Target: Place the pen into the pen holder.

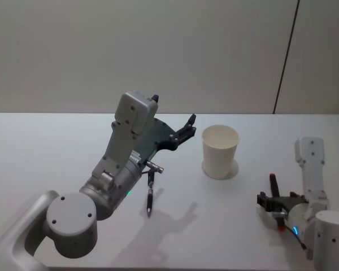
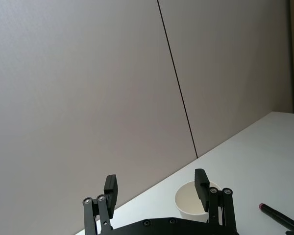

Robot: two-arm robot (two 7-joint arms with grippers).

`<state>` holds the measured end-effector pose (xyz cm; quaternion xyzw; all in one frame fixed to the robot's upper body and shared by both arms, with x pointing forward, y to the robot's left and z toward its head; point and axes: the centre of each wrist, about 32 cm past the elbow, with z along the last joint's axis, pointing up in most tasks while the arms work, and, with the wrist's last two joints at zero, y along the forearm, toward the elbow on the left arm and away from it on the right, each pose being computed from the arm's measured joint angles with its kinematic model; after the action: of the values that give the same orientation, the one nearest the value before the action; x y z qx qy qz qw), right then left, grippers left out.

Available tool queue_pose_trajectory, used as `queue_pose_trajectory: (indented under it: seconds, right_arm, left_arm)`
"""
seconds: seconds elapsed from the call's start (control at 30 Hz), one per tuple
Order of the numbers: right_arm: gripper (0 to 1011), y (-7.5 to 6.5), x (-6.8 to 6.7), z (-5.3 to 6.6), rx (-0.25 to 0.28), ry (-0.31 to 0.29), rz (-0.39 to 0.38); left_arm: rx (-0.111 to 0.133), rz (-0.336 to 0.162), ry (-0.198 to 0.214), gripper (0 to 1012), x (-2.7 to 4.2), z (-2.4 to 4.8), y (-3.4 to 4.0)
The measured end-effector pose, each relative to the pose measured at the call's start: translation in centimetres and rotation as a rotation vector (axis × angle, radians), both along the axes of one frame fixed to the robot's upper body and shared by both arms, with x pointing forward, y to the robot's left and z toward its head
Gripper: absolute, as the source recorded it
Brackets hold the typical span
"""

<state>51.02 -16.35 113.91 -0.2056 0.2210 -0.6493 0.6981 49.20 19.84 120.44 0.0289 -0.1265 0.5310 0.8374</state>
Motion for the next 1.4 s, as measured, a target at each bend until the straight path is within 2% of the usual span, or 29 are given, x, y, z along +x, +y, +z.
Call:
queue_pose_trajectory:
  seconds: [0.03, 0.13, 0.23, 0.3, 0.33, 0.4, 0.5, 0.53, 0.67, 0.77, 1.13, 1.3, 1.4]
  right_arm:
    - [802, 0.1, 0.0, -0.1, -0.002, 0.001, 0.002]
    - [747, 0.3, 0.1, -0.2, -0.005, 0.003, 0.006]
    - [632, 0.4, 0.2, -0.4, -0.011, 0.006, 0.008]
    - [591, 0.5, 0.2, -0.4, -0.013, 0.007, 0.009]
    - [533, 0.6, 0.3, -0.5, -0.018, 0.012, 0.010]
    - [486, 0.7, 0.4, -0.6, -0.024, 0.019, 0.011]
    - [339, 0.9, 0.5, -0.8, -0.032, 0.029, 0.010]
    - [339, 0.9, 0.5, -0.8, -0.034, 0.031, 0.010]
    - [203, 1.1, 0.7, -0.9, -0.045, 0.042, 0.009]
    - [175, 1.3, 0.7, -1.0, -0.050, 0.047, 0.008]
    - [175, 1.3, 0.8, -0.9, -0.056, 0.043, 0.007]
    - [175, 1.3, 0.6, -0.6, -0.053, 0.011, 0.009]
    - [173, 1.2, 0.5, -0.2, -0.047, -0.031, 0.013]
  left_arm:
    - [0.000, 0.000, 0.000, 1003, 0.00, 0.00, 0.00]
    - [0.000, 0.000, 0.000, 1003, 0.00, 0.00, 0.00]
    - [0.000, 0.000, 0.000, 1003, 0.00, 0.00, 0.00]
    - [0.000, 0.000, 0.000, 1003, 0.00, 0.00, 0.00]
    - [0.000, 0.000, 0.000, 1003, 0.00, 0.00, 0.00]
    - [0.000, 0.000, 0.000, 1003, 0.00, 0.00, 0.00]
    - [0.000, 0.000, 0.000, 1003, 0.00, 0.00, 0.00]
    - [0.000, 0.000, 0.000, 1003, 0.00, 0.00, 0.00]
    - [0.000, 0.000, 0.000, 1003, 0.00, 0.00, 0.00]
    - [0.000, 0.000, 0.000, 1003, 0.00, 0.00, 0.00]
    - [0.000, 0.000, 0.000, 1003, 0.00, 0.00, 0.00]
    - [0.000, 0.000, 0.000, 1003, 0.00, 0.00, 0.00]
    - [0.000, 0.000, 0.000, 1003, 0.00, 0.00, 0.00]
